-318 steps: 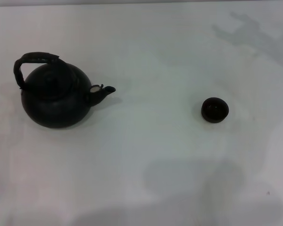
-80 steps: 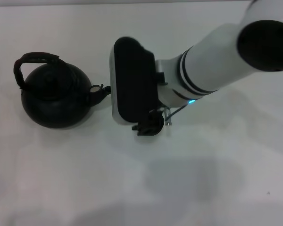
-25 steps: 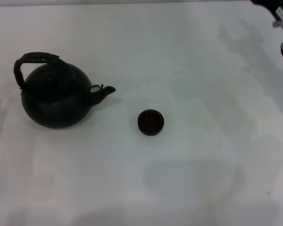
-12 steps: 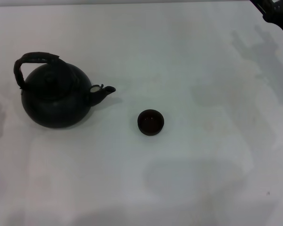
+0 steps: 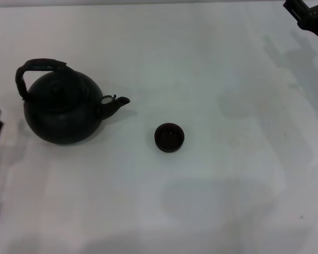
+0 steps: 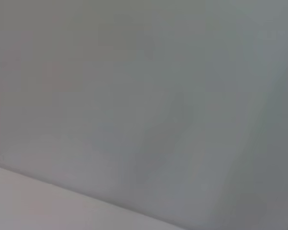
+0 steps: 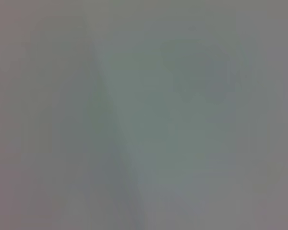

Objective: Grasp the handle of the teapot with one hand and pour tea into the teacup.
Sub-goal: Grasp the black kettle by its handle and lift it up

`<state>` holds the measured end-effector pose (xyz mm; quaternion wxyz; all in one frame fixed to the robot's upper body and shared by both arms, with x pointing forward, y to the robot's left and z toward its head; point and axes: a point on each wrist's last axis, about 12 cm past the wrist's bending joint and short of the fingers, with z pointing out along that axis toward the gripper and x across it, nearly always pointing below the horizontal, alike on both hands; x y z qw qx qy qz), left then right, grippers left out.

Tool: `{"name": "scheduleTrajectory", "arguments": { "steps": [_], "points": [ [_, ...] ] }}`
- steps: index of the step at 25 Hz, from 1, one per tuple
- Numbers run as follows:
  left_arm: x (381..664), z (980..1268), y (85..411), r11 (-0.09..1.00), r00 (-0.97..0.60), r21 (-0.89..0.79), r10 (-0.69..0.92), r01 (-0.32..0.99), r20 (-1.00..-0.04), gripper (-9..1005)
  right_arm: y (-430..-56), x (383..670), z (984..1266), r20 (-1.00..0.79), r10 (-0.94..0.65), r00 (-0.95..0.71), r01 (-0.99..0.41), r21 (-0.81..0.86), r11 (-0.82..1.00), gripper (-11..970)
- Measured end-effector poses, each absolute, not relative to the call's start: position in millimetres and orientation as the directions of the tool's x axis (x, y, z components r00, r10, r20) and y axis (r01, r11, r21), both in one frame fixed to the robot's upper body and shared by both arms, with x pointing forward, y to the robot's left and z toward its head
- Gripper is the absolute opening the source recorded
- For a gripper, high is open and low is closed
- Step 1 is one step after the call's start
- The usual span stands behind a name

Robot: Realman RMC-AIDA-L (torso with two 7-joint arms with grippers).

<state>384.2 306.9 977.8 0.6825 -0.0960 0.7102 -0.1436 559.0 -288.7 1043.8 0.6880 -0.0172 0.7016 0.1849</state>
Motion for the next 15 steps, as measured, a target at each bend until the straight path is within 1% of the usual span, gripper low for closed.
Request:
{"name": "scheduleTrajectory", "arguments": {
  "steps": [4,8,15],
  "points": [
    [389.5,978.7,298.3,0.939,-0.074,-0.314,-0.307,0.138,-0.949,738,-289.3,558.2,1042.2,-0.971,0.229,-0.062,-0.275,0.237,0.932,858],
    [391.9,979.3,293.0,0.938,-0.082,-0.291,-0.281,0.187,-0.956,736,-292.0,555.9,1039.4,-0.967,0.244,-0.077,-0.263,0.255,0.93,858],
    [396.6,981.2,291.1,0.938,-0.074,-0.275,-0.265,0.212,-0.961,732,-292.9,554.9,1038.2,-0.964,0.251,-0.083,-0.26,0.264,0.929,858]
  ]
}}
